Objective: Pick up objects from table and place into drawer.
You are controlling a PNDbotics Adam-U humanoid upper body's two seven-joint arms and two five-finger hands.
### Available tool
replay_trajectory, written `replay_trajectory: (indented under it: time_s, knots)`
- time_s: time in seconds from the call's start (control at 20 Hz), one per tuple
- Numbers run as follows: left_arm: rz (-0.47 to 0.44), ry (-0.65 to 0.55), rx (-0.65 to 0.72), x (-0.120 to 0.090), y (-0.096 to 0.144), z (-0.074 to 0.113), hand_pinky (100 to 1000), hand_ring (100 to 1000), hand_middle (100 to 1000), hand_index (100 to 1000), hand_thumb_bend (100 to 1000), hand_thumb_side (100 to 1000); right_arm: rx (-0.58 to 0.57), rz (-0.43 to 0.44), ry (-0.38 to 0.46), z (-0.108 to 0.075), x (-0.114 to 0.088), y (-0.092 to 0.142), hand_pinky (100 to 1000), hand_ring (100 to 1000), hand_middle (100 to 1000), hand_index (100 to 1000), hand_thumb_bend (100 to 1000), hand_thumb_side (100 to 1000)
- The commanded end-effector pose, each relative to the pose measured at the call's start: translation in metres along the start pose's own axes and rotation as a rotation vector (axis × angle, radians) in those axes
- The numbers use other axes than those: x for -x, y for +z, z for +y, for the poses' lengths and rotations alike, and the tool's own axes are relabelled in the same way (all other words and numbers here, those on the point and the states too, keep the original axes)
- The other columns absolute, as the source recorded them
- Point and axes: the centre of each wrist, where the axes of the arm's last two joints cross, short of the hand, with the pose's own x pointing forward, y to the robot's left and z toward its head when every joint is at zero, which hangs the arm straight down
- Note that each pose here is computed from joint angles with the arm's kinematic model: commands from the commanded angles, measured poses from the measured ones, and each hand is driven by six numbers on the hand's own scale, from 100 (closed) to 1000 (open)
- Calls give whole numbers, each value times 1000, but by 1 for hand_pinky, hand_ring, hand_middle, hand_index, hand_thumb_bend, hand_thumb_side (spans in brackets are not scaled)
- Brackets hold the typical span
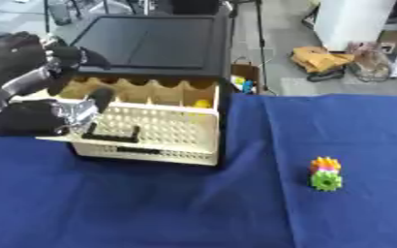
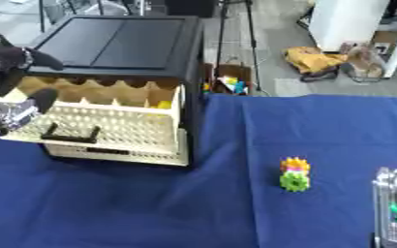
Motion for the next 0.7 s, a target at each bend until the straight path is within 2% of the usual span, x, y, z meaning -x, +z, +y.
replay_trajectory:
  time_s: [0.05,0.2,0.4,0.7]
  knots:
    - [32,22,-122,7,6,24,100,100,201,829,259,1000,11,-37,3,0,-4,-10,674,521,474,747,100,1000]
    - [72,88,-229,13,11,29,100,100,198,826,281,1000,-11,-39,37,0,-4,-16,696,564,478,766,100,1000]
    - [112,174,-346,16,15,25,100,100,216,829,313,1000,-175,-58,178,3,-7,-35,784,722,535,820,100,1000]
    - [153,215,-431,18,18,18,100,100,249,828,326,1000,-446,-142,377,15,-23,-67,821,811,607,861,317,1000]
